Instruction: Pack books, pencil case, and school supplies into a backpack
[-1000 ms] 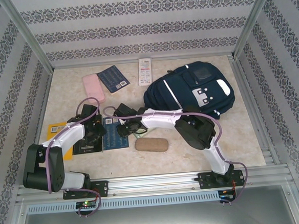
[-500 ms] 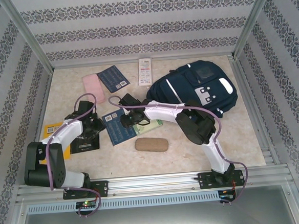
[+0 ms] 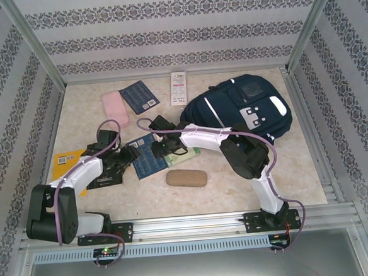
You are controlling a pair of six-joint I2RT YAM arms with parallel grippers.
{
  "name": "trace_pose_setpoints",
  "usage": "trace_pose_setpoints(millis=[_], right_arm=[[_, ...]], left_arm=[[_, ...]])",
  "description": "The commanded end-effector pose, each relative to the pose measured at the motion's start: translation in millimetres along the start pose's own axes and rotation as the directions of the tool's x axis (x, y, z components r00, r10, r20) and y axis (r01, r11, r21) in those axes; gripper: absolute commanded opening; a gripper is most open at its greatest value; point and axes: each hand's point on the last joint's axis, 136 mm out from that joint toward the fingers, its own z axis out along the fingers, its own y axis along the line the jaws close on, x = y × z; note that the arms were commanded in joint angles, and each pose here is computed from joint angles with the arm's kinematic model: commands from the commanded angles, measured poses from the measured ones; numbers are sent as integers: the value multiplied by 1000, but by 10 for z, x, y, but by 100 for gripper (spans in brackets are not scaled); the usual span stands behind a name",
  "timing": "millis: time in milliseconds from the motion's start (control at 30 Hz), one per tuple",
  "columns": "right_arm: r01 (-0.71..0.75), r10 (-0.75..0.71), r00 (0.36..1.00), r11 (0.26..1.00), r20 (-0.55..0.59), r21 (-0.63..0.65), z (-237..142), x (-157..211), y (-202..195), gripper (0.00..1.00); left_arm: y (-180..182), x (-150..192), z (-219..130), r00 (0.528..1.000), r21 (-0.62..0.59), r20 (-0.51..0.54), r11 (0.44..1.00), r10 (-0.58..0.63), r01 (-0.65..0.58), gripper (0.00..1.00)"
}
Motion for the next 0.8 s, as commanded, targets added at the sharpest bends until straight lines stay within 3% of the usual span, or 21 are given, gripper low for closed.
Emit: trace_pose_setpoints(millis=[0, 233, 467, 767], right_arm=[[-33, 33, 998, 999, -52, 17, 34, 161, -81, 34], [-23, 24, 997, 1000, -73, 11, 102, 212, 3, 33], [-29, 24, 994, 999, -106, -44, 172, 234, 195, 33], [17, -18, 999, 1000, -32, -19, -102, 65, 311, 36]], left_arm=[[-66, 1, 74, 1000, 33, -1, 999, -2, 2, 59], [107, 47, 204, 1000, -33, -23, 999, -7, 6, 59], [401, 25, 146, 1000, -194, 7, 981, -13, 14, 57], [344, 7, 148, 1000, -169, 10, 986, 3, -1, 57]])
